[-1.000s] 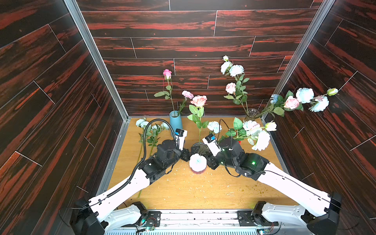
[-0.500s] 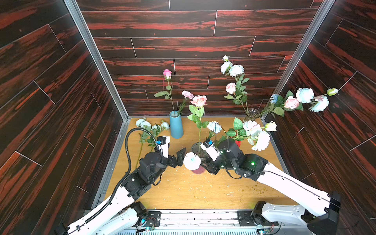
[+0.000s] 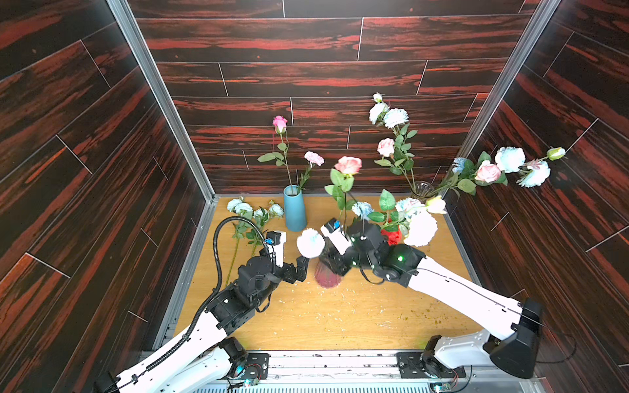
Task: Pick out blue flowers from the vase
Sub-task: Adjust the flower in the vase.
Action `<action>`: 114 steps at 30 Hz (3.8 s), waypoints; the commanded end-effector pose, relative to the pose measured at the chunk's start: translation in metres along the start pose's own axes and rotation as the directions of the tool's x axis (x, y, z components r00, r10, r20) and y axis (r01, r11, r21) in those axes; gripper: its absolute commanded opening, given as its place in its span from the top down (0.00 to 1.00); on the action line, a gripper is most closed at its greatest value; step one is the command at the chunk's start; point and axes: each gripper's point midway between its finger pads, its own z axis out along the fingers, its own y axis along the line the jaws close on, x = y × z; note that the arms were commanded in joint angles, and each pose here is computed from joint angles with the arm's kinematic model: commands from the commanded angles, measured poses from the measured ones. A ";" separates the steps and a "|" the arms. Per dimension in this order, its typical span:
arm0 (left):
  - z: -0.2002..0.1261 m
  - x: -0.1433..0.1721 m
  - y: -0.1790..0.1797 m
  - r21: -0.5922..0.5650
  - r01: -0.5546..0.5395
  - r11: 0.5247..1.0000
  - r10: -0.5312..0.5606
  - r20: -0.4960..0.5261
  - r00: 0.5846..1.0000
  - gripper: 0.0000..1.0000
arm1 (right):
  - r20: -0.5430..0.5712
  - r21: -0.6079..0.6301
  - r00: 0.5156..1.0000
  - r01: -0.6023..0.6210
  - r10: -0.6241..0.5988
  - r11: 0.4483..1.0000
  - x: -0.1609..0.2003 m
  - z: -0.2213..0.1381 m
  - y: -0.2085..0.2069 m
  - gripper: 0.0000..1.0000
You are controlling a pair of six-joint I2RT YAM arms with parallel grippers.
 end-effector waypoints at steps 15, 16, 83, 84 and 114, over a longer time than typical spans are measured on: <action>0.015 -0.003 -0.008 0.024 -0.032 0.999 0.031 0.009 0.999 0.01 | -0.026 0.010 1.000 -0.007 0.007 1.000 -0.010 0.023 -0.007 0.48; 0.019 -0.004 -0.008 0.017 -0.039 0.999 0.039 0.004 0.999 0.01 | -0.032 0.011 0.999 -0.006 0.006 1.000 -0.010 0.025 -0.007 0.48; -0.013 -0.005 0.030 -0.121 -0.002 0.993 0.021 0.157 0.987 0.10 | -0.019 0.010 1.000 -0.006 0.006 1.000 -0.031 0.015 -0.017 1.00; -0.011 -0.004 0.030 -0.124 -0.005 0.992 0.023 0.148 0.989 0.10 | -0.029 0.010 1.000 -0.004 0.004 1.000 -0.028 0.015 -0.018 1.00; 0.046 0.014 0.051 -0.233 0.079 0.969 -0.089 -0.034 0.995 0.17 | -0.213 -0.065 0.977 -0.026 0.012 0.998 0.024 0.070 -0.022 0.68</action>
